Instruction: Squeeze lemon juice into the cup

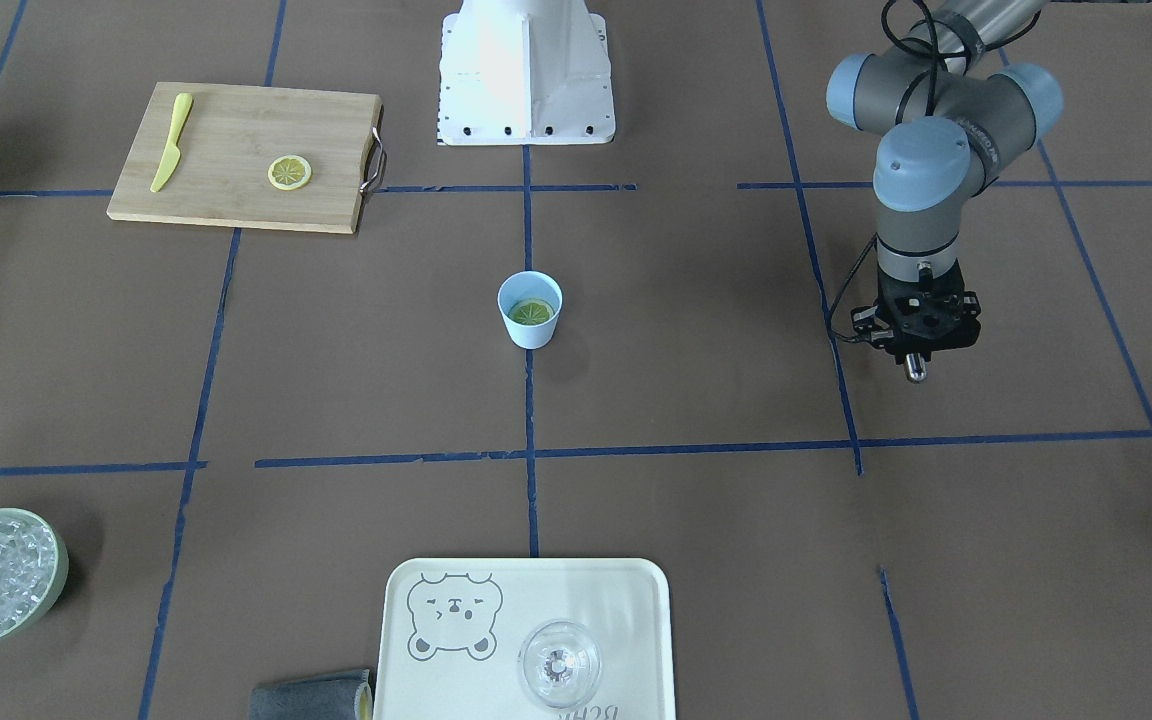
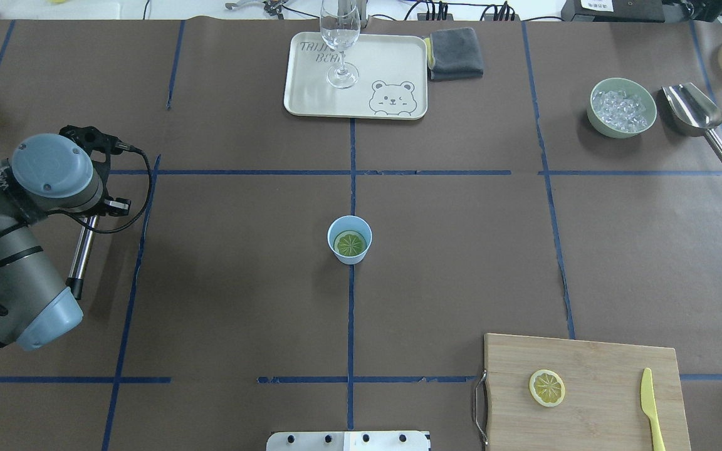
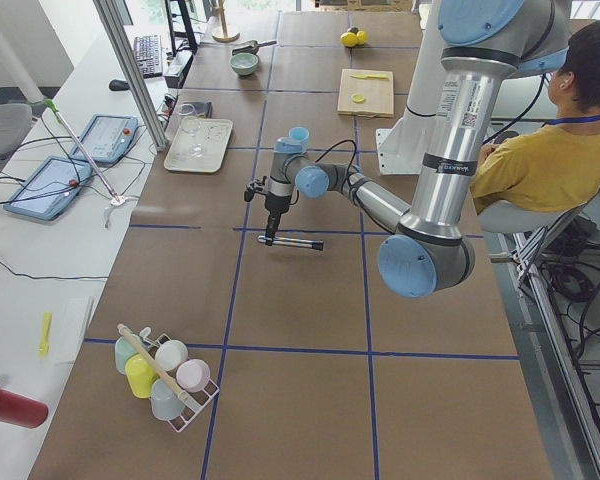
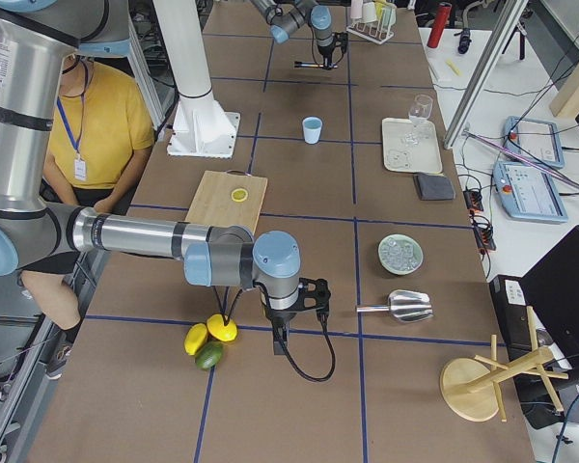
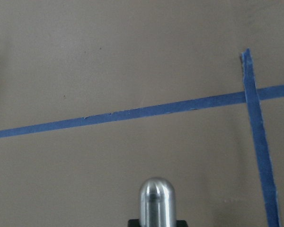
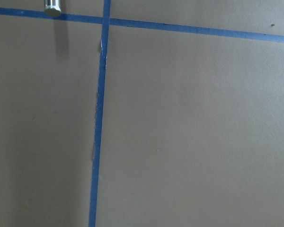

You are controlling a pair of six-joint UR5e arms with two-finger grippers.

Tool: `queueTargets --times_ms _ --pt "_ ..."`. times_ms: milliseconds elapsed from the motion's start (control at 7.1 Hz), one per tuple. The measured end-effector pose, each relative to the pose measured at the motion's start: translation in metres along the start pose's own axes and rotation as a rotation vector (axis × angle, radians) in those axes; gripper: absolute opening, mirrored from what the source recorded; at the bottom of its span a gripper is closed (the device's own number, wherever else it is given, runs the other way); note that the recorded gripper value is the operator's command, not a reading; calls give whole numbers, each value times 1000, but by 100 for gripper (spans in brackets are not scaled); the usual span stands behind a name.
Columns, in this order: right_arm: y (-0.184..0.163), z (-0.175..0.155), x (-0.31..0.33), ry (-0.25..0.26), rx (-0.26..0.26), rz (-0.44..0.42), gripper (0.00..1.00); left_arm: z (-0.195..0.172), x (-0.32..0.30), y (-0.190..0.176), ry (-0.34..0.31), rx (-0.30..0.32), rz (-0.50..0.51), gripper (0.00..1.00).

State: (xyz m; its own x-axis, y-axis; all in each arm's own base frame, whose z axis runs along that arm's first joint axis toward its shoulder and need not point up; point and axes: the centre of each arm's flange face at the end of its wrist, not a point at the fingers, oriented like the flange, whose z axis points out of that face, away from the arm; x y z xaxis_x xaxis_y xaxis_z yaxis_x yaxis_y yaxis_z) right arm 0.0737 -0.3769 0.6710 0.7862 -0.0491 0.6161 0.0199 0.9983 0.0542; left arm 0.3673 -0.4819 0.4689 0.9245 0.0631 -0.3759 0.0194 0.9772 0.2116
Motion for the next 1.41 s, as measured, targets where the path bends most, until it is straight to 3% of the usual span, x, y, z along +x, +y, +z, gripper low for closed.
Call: queueTargets --times_ms 141,564,845,1127,1409 --pt "0 0 0 0 0 0 100 6 1 0 -6 -6 1 100" --pt "3 2 2 -1 -4 2 100 5 1 -2 -9 -3 39 100" --pt "5 3 2 -1 -6 3 100 -19 -19 -19 9 33 105 100" --pt "5 4 3 -2 -8 5 100 -59 -87 -48 84 47 191 100" --pt "6 4 3 -2 -9 5 100 -78 -208 -60 106 49 323 100"
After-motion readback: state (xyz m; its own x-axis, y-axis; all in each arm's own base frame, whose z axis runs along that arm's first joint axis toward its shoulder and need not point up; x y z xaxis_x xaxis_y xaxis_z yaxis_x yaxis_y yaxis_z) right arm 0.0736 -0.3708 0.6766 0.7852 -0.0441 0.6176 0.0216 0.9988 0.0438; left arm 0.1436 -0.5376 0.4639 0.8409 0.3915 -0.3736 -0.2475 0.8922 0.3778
